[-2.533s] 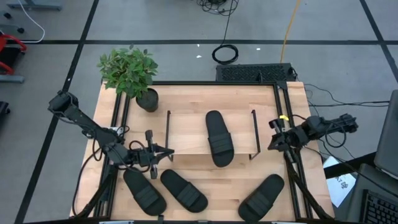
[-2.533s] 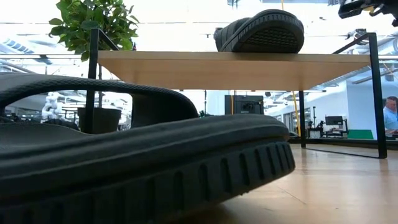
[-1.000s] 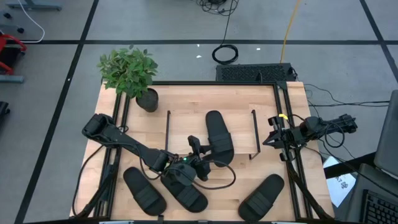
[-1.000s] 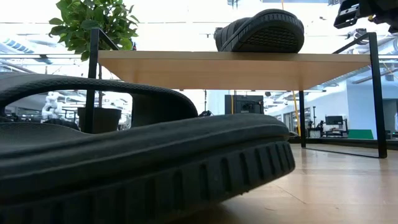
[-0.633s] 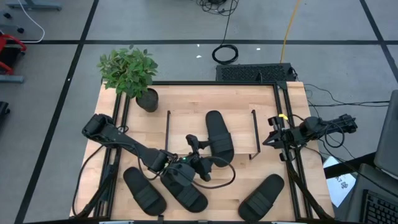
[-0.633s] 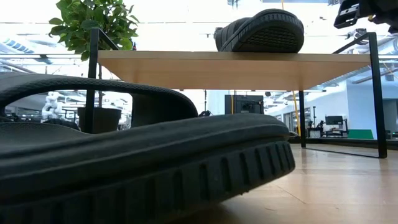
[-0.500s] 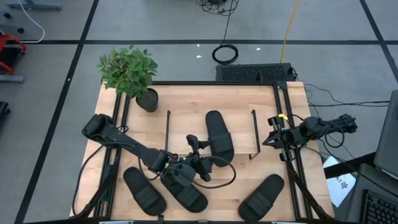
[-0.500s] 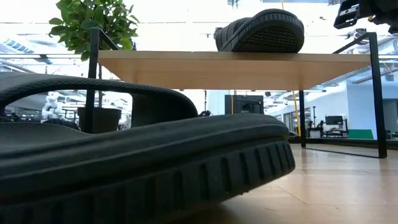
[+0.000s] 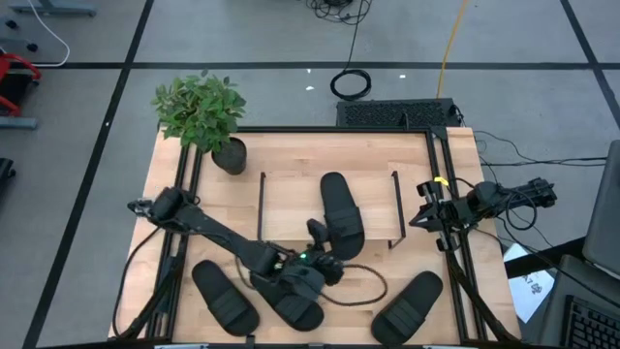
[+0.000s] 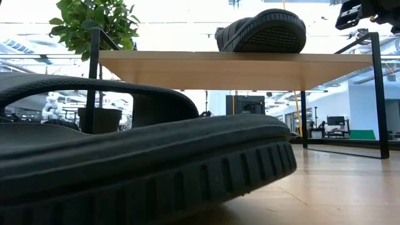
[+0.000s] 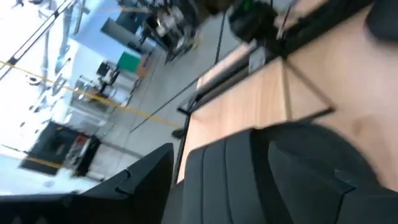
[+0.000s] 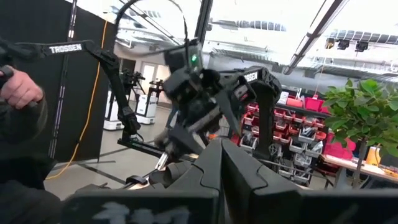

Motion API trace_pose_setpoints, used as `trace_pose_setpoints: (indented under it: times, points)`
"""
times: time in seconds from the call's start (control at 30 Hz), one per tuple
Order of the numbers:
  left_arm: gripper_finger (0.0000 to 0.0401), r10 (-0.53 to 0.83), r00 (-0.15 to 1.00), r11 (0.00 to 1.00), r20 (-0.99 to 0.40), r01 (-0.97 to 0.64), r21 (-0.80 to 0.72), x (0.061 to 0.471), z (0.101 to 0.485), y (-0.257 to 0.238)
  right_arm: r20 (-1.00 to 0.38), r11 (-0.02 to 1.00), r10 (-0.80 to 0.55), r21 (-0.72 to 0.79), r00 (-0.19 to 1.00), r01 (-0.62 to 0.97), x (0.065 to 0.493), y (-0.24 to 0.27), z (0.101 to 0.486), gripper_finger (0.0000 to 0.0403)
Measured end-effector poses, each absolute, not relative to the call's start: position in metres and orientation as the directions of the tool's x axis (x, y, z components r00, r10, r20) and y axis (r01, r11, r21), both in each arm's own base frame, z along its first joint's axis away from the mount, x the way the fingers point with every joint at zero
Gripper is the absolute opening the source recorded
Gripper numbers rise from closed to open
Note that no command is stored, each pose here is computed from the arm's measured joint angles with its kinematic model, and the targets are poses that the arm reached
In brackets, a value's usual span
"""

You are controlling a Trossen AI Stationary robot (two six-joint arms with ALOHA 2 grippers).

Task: Pick and place slides into the shelf
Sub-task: Put the black slide on the shelf

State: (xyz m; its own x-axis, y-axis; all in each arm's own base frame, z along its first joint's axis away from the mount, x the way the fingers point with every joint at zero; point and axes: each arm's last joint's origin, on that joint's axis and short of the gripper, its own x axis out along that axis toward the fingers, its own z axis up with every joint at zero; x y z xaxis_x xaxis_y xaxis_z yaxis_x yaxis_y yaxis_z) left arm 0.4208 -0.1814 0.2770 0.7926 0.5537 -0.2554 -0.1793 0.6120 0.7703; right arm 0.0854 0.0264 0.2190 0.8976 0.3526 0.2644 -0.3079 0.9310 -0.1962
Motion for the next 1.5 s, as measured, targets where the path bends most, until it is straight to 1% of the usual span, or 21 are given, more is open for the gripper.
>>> trace_pose_setpoints:
  times: [0.13,0.23,0.3,0.4,0.47,0.6,0.8,1.17,1.23,1.33,1.4,1.5]
  points:
    - [0.0276,0.625,0.744,0.575,-0.239,-0.231,0.785,0.436,0.280,-0.179,0.266,0.932,0.353,-0.181,0.897,-0.313,0.085,0.026,0.219,0.0000]
    - [0.0283,0.623,0.737,0.601,-0.262,-0.236,0.764,0.440,0.288,-0.180,0.266,0.934,0.352,-0.166,0.897,-0.317,0.085,0.026,0.219,0.0000]
    - [0.0284,0.607,0.737,0.645,-0.298,-0.237,0.726,0.439,0.294,-0.181,0.268,0.934,0.352,-0.165,0.897,-0.318,0.085,0.026,0.219,0.0000]
    - [0.0284,0.559,0.739,0.739,-0.377,-0.238,0.630,0.434,0.302,-0.180,0.268,0.934,0.352,-0.165,0.897,-0.317,0.085,0.026,0.219,0.0000]
    - [0.0285,0.546,0.725,0.765,-0.421,-0.225,0.604,0.429,0.302,-0.180,0.268,0.934,0.352,-0.165,0.897,-0.317,0.085,0.026,0.219,0.0000]
    - [0.0285,0.548,0.694,0.770,-0.467,-0.199,0.607,0.426,0.291,-0.178,0.269,0.934,0.351,-0.164,0.897,-0.316,0.085,0.026,0.219,0.0000]
    - [0.0285,0.562,0.678,0.757,-0.474,-0.191,0.625,0.426,0.277,-0.174,0.268,0.935,0.350,-0.164,0.897,-0.316,0.085,0.026,0.219,0.0000]
    - [0.0284,0.598,0.647,0.741,-0.473,-0.222,0.634,0.434,0.273,-0.154,0.268,0.935,0.349,-0.163,0.898,-0.315,0.085,0.026,0.219,0.0000]
    - [0.0277,0.601,0.643,0.735,-0.474,-0.213,0.644,0.435,0.273,-0.151,0.268,0.935,0.349,-0.163,0.898,-0.315,0.085,0.026,0.219,0.0000]
    - [0.0252,0.591,0.643,0.739,-0.487,-0.190,0.646,0.436,0.272,-0.149,0.268,0.935,0.349,-0.163,0.898,-0.315,0.085,0.026,0.219,0.0000]
    - [0.0225,0.581,0.645,0.746,-0.496,-0.179,0.642,0.436,0.272,-0.148,0.268,0.935,0.349,-0.163,0.898,-0.315,0.085,0.026,0.219,0.0000]
    - [0.0175,0.572,0.647,0.754,-0.505,-0.172,0.634,0.436,0.272,-0.148,0.268,0.935,0.349,-0.163,0.898,-0.315,0.085,0.026,0.219,0.0000]
